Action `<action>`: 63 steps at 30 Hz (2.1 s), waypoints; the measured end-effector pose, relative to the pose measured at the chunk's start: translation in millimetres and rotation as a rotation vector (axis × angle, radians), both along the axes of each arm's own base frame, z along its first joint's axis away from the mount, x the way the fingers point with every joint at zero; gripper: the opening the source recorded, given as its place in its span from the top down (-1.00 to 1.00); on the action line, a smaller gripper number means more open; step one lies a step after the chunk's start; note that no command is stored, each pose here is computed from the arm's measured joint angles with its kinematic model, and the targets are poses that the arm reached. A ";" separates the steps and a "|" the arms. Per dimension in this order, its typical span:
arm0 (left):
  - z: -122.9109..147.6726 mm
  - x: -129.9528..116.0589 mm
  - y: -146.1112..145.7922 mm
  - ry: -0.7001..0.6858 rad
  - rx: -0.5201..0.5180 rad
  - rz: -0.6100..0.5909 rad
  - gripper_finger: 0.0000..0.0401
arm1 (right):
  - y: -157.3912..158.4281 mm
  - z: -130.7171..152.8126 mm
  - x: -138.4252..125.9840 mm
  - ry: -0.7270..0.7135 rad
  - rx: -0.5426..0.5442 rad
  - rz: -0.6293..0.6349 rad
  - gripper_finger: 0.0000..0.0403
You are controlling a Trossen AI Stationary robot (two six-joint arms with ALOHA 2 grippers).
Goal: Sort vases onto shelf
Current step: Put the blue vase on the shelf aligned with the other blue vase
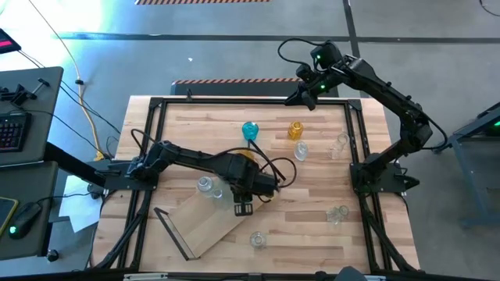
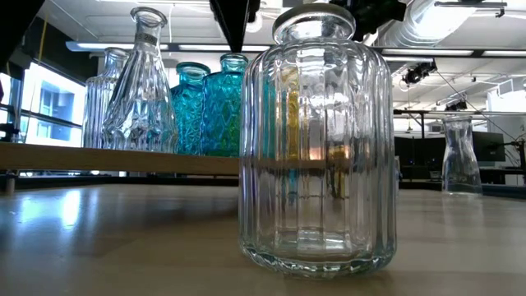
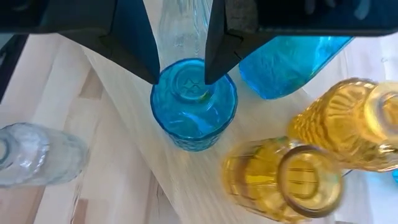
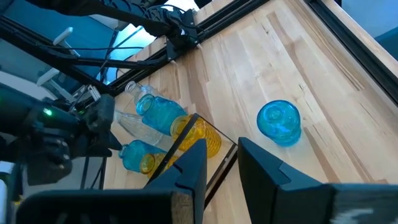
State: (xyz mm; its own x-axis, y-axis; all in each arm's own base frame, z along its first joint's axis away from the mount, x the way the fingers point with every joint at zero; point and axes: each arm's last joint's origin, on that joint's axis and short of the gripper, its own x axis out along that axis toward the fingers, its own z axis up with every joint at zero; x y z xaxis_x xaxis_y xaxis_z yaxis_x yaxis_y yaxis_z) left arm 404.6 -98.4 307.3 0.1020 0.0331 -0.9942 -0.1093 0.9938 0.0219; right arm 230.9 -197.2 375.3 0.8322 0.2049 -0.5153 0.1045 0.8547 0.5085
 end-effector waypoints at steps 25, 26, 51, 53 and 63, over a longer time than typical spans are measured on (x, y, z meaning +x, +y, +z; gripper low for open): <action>146.6 -112.9 23.2 -0.637 0.224 0.508 0.52 | 91.6 25.5 5.7 -0.005 0.052 0.289 0.64; 149.1 -115.1 24.0 -0.656 0.235 0.518 0.52 | 100.2 30.1 6.8 -0.014 0.028 0.287 0.64; 156.0 -120.1 26.5 -0.866 0.498 0.711 0.52 | 209.9 54.8 40.2 -0.141 -0.259 0.162 0.99; 155.7 -120.5 26.6 -0.861 0.502 0.709 0.52 | 213.4 51.1 47.4 -0.132 -0.257 0.142 1.00; 160.3 -126.6 28.8 -0.795 0.579 0.540 0.52 | 233.9 24.1 100.2 -0.120 -0.047 0.077 1.00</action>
State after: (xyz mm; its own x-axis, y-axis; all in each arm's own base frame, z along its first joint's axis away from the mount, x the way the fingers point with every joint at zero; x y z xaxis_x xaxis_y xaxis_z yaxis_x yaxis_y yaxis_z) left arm 278.0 -69.6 467.5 0.5330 0.7013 -0.4734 -0.7114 0.6744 0.1980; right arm 331.0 36.8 399.4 0.8710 0.2486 -0.4237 -0.0214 0.8810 0.4727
